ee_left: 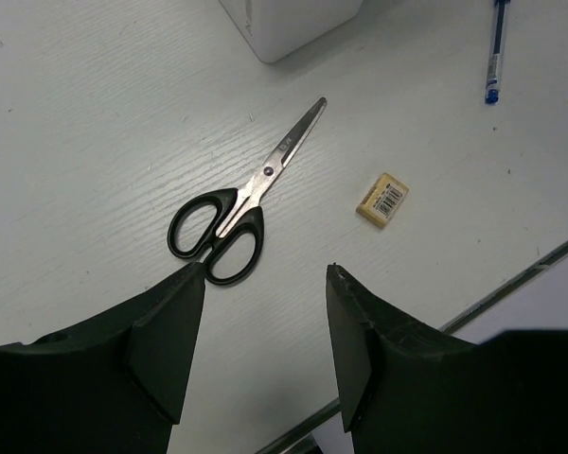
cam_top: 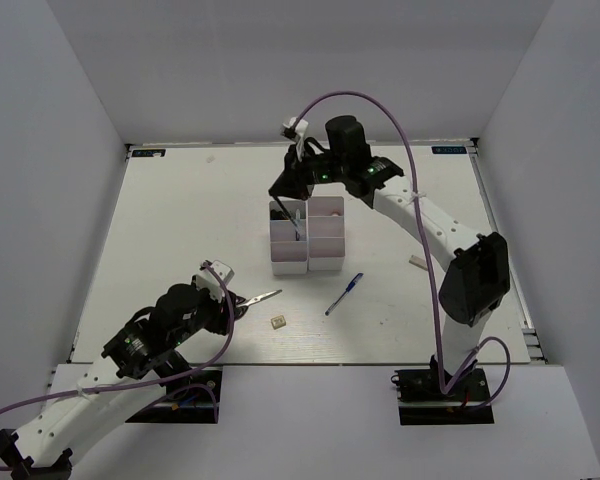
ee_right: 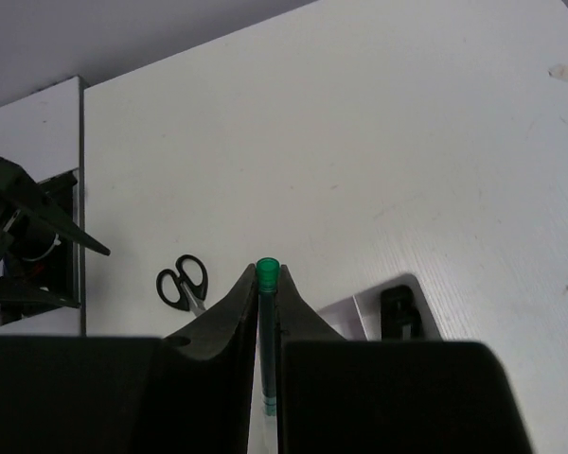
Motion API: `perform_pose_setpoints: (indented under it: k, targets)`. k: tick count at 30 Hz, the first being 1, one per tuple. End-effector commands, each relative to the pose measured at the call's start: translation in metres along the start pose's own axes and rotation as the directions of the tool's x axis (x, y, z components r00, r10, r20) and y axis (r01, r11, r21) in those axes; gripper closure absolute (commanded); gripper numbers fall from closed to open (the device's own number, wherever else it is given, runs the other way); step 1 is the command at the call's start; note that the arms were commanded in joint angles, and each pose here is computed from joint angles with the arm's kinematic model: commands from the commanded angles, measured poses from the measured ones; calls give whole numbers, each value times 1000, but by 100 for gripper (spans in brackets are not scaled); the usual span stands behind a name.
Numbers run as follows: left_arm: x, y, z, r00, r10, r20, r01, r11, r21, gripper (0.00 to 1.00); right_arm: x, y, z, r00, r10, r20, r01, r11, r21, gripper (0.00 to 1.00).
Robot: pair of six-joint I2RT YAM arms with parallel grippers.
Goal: Sort the stationery into containers
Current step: Place the pen in the storage box.
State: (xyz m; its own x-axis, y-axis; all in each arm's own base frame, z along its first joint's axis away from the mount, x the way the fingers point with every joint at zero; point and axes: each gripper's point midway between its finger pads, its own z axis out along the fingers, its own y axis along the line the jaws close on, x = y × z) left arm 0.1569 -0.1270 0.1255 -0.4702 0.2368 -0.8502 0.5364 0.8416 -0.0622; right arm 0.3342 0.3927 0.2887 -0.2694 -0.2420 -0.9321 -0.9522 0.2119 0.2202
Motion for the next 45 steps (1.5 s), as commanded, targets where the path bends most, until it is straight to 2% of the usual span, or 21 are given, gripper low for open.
perform_pose_setpoints:
  k: [1,8,14,16,20,21,22,23,25,31,32,34,35,36,38,39,40,41,42,44,45]
  targets:
    - [1,4,3,1000,-11,7,11,1000,-23,36,-13,10,15,984,-159,76,166,981,-101,100]
    - [3,8,1,1000,-3,4,3,999,-44,36,5,5,42,954,-267,137,289,941,-177,100]
    - [3,7,1,1000,3,2,-3,999,-36,36,8,-6,59,896,-383,223,421,893,-159,100]
    - [3,5,1,1000,6,1,-6,1000,-29,36,12,-12,61,881,-420,219,455,877,-151,100]
    - [3,4,2,1000,5,1,-5,1000,-18,36,33,-12,63,889,-426,165,452,873,-181,100]
    - [4,3,2,1000,6,-4,-6,1000,-13,36,35,-10,62,891,-426,159,451,872,-191,94]
    - [3,2,2,1000,7,0,-7,1000,-10,36,40,-8,61,894,-424,142,446,871,-207,78]
    - [4,1,3,1000,9,-8,-9,1000,-1,36,41,-5,58,889,-435,143,457,862,-218,70]
    - [3,0,3,1000,11,-7,-11,1000,1,36,49,-1,53,894,-435,111,449,862,-237,57]
    - [2,-3,3,1000,4,-2,-4,1000,19,38,47,5,40,899,-430,86,438,871,-224,57]
    - [0,-4,3,1000,0,5,0,1000,23,40,45,6,39,901,-426,85,434,873,-222,63]
    - [-3,-8,4,1000,-7,9,6,999,39,54,32,11,29,907,-413,83,421,884,-204,72]
    - [-5,-9,6,1000,-10,8,9,999,43,60,30,13,24,922,-381,69,387,900,-201,83]
    - [-6,-16,6,1000,-14,1,14,997,75,71,9,15,12,920,-387,64,392,908,-148,89]
    - [-11,-23,14,1000,-17,-14,19,994,104,83,8,20,-1,936,-352,10,350,927,-139,100]
    - [-12,-30,16,1000,-16,-23,19,991,136,88,-9,20,-14,928,-372,1,371,925,-77,100]
    - [-25,-39,17,1000,-18,10,16,984,177,96,-6,12,-29,937,-340,-77,343,939,23,100]
    - [-21,-48,25,999,11,-40,-2,979,203,99,-14,7,-44,940,-330,-93,338,935,105,100]
    - [-23,-53,28,999,23,-45,-13,976,218,100,-11,-19,-57,962,-231,-144,264,919,294,100]
    - [-35,-76,38,994,100,-37,-86,959,271,98,16,-55,-98,963,-54,-264,188,837,514,100]
    - [-42,-84,47,991,126,-36,-112,956,272,93,43,-63,-120,939,54,-339,156,812,562,98]
